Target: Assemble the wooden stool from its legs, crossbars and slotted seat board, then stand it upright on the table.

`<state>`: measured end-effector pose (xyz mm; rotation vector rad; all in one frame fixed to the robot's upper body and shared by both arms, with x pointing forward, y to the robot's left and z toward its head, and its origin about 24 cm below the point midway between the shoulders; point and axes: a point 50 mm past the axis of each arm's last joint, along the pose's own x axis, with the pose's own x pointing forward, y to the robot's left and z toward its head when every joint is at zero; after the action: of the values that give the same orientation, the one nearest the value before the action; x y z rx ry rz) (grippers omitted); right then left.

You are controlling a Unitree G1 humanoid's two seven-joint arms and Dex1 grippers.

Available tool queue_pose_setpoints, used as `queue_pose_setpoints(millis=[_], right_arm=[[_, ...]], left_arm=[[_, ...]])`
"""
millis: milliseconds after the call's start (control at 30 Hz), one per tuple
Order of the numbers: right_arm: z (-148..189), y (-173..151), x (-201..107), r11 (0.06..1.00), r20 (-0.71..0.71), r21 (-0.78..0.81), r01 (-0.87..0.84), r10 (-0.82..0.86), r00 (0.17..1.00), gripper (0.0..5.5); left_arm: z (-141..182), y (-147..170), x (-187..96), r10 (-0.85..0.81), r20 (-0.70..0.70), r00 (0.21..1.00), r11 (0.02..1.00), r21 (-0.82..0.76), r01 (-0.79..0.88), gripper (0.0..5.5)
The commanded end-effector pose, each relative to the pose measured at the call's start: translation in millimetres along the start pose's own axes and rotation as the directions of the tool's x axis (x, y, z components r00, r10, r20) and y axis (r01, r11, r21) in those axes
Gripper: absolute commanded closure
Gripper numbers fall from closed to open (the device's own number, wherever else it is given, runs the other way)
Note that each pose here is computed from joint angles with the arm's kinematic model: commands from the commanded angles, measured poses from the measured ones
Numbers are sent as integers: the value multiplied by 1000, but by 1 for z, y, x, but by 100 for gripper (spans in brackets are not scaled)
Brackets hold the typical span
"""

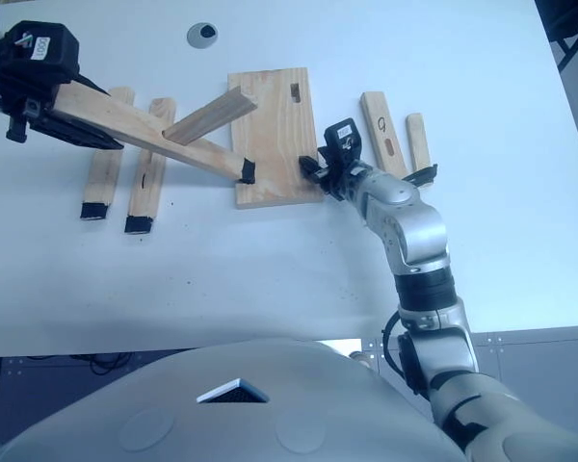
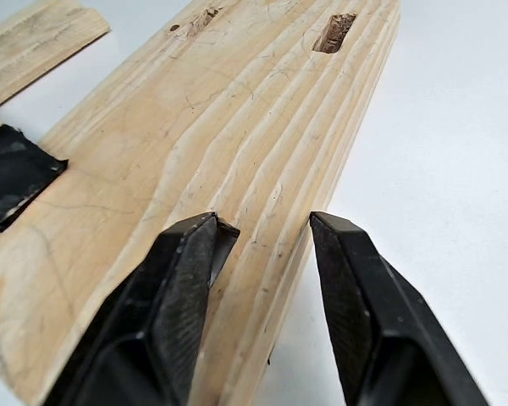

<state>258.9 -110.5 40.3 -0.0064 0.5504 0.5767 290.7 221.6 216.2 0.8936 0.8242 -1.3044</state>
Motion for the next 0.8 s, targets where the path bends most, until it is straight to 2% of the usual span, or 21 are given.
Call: queue_pose_setpoints(millis=[33, 333, 567, 800], right_arm=[[-21, 20, 7, 999, -110, 33, -23, 26, 994, 371], [-24, 36, 15, 996, -89, 84, 27, -19, 996, 374], [-22, 35, 18, 995, -74, 90, 46, -39, 996, 390], [-19, 39, 22, 995, -56, 95, 42, -36, 998, 392]], left_arm=[[-4, 5, -5, 15, -101, 995, 1000, 8, -14, 349], [15, 21, -24, 50, -128, 991, 997, 71, -42, 349], [13, 27, -38, 93, -195, 976, 992, 107, -73, 349], [19, 22, -37, 59, -195, 979, 991, 129, -34, 349]])
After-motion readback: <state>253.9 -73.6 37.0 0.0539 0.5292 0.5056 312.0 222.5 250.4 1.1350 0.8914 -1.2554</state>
